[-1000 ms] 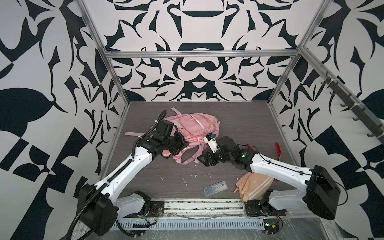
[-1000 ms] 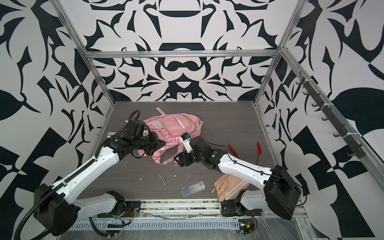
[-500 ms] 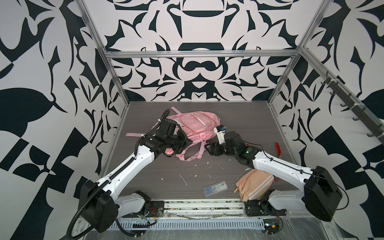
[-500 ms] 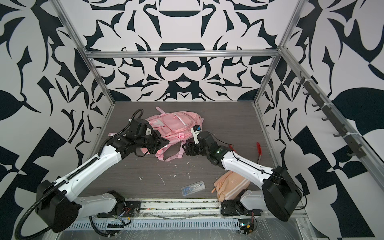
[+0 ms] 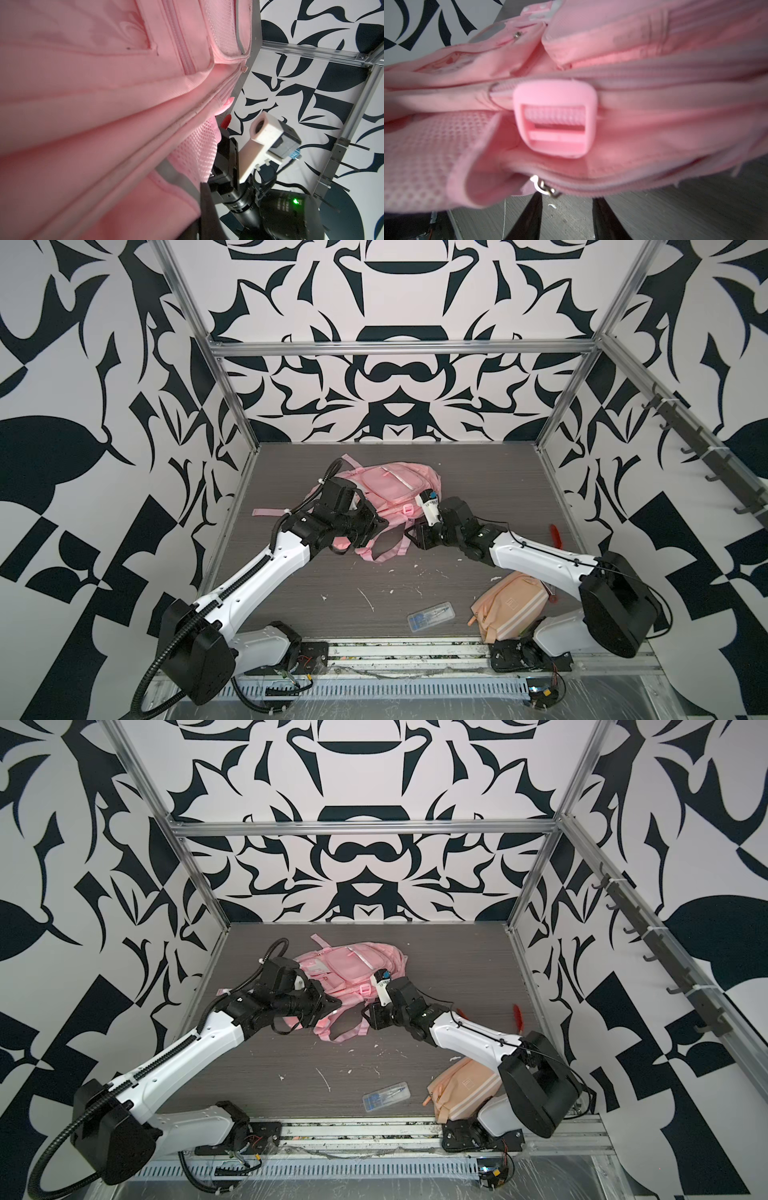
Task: Pack books, pencil case, and school supplies into a backpack
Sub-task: Zip the student bag at the center of the table.
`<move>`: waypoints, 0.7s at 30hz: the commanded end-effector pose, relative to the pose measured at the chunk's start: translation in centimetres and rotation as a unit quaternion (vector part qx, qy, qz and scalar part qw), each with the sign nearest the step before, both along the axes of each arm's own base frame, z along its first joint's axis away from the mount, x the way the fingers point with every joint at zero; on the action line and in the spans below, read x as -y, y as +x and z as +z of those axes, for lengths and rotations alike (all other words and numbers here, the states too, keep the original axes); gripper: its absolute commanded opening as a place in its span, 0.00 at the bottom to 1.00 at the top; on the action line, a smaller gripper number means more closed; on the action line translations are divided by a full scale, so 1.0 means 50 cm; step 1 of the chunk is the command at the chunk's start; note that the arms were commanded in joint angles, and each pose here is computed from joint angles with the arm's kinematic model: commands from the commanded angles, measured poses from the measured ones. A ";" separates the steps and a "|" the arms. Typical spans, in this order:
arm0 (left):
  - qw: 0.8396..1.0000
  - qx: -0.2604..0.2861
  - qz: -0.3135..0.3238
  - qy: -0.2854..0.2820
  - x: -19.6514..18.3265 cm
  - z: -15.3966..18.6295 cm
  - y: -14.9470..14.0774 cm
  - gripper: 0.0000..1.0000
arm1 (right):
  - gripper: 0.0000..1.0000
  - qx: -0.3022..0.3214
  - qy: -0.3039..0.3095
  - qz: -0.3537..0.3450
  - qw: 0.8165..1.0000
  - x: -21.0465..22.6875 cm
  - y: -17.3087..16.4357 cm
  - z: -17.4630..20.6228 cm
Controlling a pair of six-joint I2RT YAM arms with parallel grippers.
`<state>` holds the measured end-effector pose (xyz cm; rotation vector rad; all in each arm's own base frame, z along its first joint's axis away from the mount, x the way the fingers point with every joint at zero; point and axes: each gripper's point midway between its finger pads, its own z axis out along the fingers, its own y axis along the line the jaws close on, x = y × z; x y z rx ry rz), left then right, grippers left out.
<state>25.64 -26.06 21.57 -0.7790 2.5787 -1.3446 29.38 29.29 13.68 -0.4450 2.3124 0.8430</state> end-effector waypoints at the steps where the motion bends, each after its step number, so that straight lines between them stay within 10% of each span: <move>1: 0.997 0.047 -0.018 -0.050 0.023 0.068 0.000 0.00 | 0.43 0.041 0.033 0.013 0.999 -0.021 0.017 0.068; 7: 0.997 0.050 -0.017 -0.054 0.024 0.073 0.001 0.00 | 0.45 0.045 0.036 0.016 0.998 -0.030 0.026 0.070; 21: 0.997 0.049 -0.021 -0.062 0.028 0.076 0.000 0.00 | 0.15 0.049 0.042 0.018 0.998 -0.038 0.033 0.077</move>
